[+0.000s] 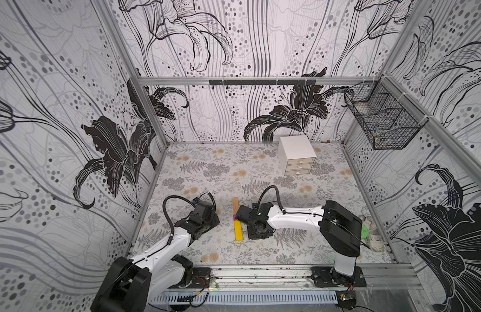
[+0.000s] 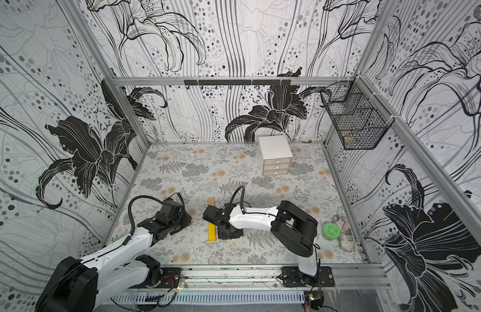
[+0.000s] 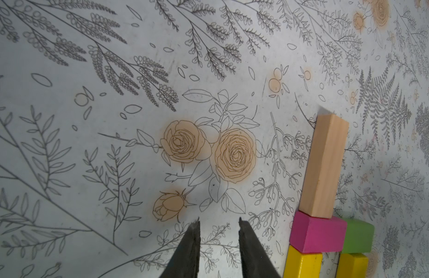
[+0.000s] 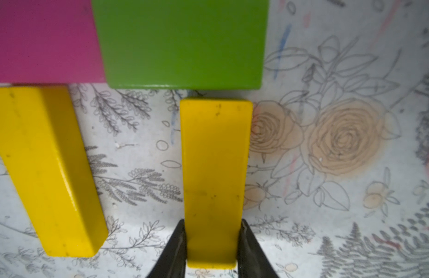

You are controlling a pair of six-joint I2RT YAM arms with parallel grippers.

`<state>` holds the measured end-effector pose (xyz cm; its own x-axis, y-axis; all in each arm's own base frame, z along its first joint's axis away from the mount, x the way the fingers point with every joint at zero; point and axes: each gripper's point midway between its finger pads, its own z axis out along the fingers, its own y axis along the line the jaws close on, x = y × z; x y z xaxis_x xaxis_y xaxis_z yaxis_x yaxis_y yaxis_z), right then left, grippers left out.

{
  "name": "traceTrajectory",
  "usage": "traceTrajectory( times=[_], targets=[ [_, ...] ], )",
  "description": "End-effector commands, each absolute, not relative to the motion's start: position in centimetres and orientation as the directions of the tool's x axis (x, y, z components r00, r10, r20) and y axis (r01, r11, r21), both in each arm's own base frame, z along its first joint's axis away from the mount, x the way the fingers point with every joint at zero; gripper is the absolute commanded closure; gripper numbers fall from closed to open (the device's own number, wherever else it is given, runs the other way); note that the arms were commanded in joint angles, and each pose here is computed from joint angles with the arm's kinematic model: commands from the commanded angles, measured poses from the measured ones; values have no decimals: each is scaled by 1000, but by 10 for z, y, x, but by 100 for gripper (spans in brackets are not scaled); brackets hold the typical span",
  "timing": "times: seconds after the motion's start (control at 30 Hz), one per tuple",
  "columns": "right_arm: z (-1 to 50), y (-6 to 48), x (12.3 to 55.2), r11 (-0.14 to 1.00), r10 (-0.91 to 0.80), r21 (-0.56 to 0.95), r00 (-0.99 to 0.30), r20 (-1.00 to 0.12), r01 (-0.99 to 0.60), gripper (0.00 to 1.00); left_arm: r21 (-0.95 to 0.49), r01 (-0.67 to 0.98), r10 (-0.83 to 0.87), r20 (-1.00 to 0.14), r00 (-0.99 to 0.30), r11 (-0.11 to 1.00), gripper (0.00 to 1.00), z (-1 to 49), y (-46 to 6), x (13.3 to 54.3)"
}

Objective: Assemble the letter h with building blocks
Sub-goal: Assemble the building block at the center of the board.

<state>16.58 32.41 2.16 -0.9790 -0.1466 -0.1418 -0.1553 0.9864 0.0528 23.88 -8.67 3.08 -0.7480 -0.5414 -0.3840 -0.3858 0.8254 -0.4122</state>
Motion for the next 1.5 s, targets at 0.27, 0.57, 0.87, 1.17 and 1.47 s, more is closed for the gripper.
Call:
traceTrajectory(
  times=[0.27, 0.57, 0.87, 1.17, 1.47],
  targets=[
    [14, 312, 165, 989, -150, -3, -981, -120, -151, 71, -426, -368, -539, -408, -737, 826, 69, 38, -86, 244],
    [21, 310, 166, 990, -139, 2, -981, -133, -141, 71, -430, -365, -538, -407, -738, 826, 69, 39, -88, 246],
    [19, 306, 166, 992, -125, -6, -982, -138, -125, 71, -428, -364, -536, -408, -739, 827, 69, 39, -88, 247],
    [19, 304, 165, 992, -122, -6, -983, -138, -122, 72, -427, -366, -538, -408, -738, 827, 69, 39, -88, 246],
    [15, 310, 165, 990, -138, 6, -982, -126, -139, 62, -427, -366, -537, -409, -737, 827, 69, 39, -87, 246]
  ],
)
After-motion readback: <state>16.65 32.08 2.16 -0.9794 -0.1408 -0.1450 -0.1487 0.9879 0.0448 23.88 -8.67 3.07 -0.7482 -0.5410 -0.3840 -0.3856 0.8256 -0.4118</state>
